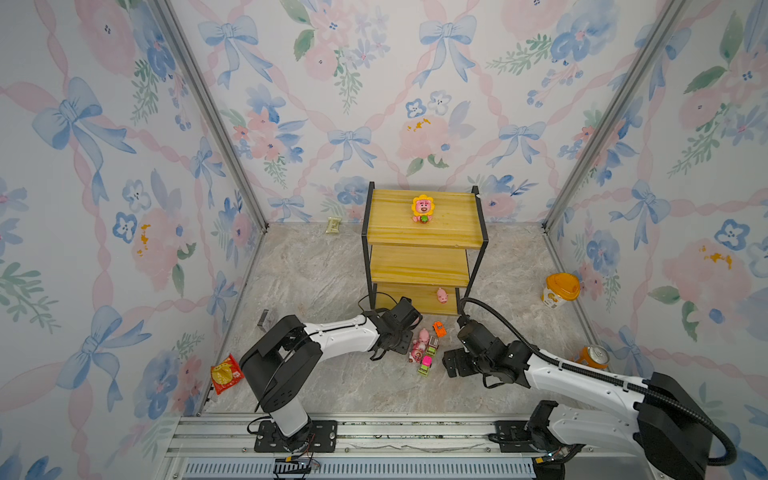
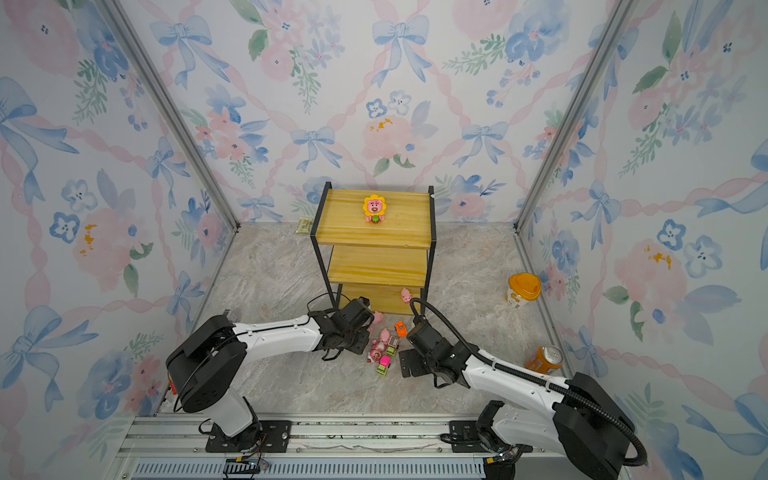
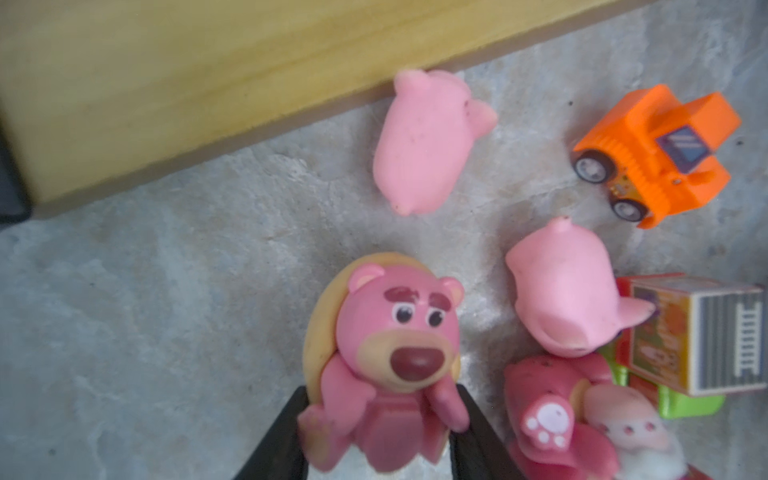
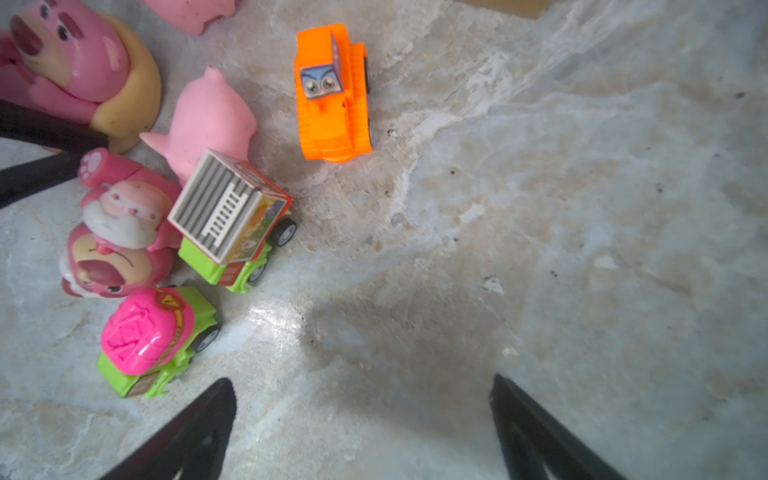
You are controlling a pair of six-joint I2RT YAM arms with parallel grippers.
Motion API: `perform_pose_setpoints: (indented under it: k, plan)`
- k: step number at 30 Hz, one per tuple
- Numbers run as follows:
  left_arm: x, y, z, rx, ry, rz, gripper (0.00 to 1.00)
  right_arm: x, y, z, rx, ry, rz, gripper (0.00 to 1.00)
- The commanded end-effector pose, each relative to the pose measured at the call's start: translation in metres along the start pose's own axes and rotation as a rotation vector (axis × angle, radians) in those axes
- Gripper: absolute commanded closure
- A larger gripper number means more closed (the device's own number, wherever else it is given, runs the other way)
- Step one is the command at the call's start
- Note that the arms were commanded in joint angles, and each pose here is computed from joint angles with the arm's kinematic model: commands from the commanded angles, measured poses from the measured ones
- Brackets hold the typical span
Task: Place and organize the plastic toys onto the shelf
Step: 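Close the left gripper on the pink bear figure, then lift the pink bear with the left gripper up to the top shelf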
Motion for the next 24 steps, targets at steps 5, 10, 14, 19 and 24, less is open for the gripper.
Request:
perform_pose_setpoints:
  k: [5,10,14,19,24]
  plan:
    - [0.015,0.013,0.003,0.031,-0.009,0.001,0.83,0.001,0.004,0.001,0.018,0.010,-0.006,0.02]
    - [0.025,0.012,0.003,0.037,-0.003,0.018,0.86,0.000,0.005,0.000,0.024,0.017,-0.007,0.02]
    - [0.042,0.006,-0.002,0.047,-0.023,0.068,0.87,0.001,0.005,-0.001,0.024,0.015,-0.007,0.02]
    - [0.075,-0.004,-0.015,0.063,-0.073,0.156,0.88,0.001,0.005,-0.001,0.025,0.017,-0.011,0.02]
    - [0.112,-0.010,-0.032,0.069,-0.121,0.185,0.89,0.000,0.006,-0.001,0.024,0.019,-0.018,0.02]
Point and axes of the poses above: each gripper's point midway between its finger pads, its own x axis back along the fingers, its own y axis along the line the jaws close on, z = x × y, the point moved 1 cm from there along x, back along the fingers, and after that the axes turned 14 degrees about x, right-handed, at the moved point
